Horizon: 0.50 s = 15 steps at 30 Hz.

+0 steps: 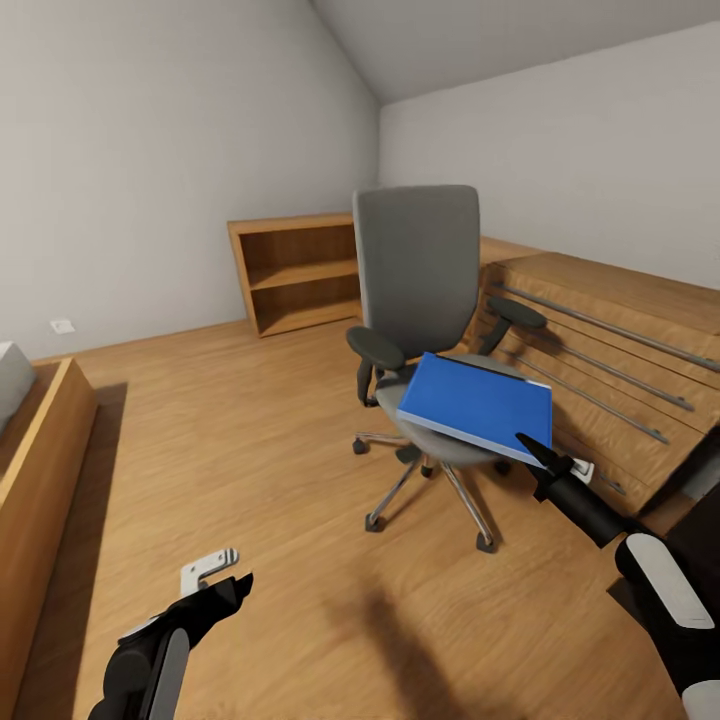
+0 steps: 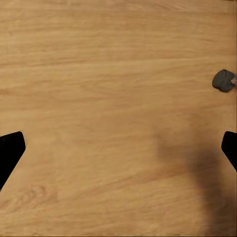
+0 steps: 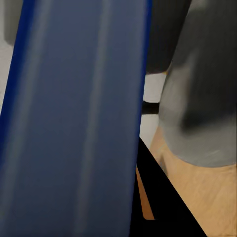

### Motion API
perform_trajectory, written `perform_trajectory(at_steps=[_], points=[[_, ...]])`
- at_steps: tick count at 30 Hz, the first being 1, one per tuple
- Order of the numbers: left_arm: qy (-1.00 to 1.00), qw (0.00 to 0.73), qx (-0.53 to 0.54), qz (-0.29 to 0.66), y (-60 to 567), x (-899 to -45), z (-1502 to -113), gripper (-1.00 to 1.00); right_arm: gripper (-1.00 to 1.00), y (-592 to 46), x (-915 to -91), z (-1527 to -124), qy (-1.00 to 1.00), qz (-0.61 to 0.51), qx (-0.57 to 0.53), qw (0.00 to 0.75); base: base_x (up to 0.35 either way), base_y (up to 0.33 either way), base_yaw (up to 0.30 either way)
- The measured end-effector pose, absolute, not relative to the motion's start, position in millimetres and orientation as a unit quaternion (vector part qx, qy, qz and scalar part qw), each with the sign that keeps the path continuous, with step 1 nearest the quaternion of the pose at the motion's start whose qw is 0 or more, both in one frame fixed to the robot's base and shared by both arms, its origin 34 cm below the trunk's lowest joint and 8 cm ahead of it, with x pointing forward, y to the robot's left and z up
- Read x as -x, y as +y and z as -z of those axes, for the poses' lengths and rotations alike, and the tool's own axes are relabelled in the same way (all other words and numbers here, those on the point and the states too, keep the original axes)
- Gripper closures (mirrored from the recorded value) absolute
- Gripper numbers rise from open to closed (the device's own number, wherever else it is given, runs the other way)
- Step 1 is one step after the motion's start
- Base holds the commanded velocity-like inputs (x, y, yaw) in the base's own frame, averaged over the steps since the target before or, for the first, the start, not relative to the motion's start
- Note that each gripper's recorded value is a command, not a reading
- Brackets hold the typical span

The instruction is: In the bedroom, organize the workspace by keeping the computer under the desk, ensuring the monitor is on the desk, placing the keyboard on the desk next to the monitor, placing the mouse on the desk next to the keyboard, moving the folder from the swivel chair onto the desk next to the mouse, stacking the notebook on top of the folder with the pen on top of the notebook, and positioning the swivel chair next to the desk.

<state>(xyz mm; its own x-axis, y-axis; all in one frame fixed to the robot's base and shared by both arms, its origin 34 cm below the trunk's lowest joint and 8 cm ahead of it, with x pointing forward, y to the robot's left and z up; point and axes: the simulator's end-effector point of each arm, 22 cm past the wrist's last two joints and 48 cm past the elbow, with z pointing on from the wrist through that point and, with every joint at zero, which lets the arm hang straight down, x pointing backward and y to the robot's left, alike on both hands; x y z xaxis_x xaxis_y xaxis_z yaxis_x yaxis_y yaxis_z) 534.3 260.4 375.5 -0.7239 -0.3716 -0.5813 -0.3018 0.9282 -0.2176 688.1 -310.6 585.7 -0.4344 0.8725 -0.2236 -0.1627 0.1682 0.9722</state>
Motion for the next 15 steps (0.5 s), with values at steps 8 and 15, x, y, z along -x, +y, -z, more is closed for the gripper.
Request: perform_trajectory(at_steps=[8, 15], points=[[0.922, 0.338, 0.181, 0.057, 260.2, -537.9, -390.5, -1.00, 1.00, -313.0, -685.6, -607.5, 0.611, -0.580, -0.278, 0.461, -0.238, 0.000, 0.000], [0.928, 0.323, 0.178, 0.062, 252.5, -529.0, -380.6, -1.00, 1.00, -321.0, -686.1, -626.2, 0.602, -0.570, -0.275, 0.487, -0.025, 0.000, 0.000]])
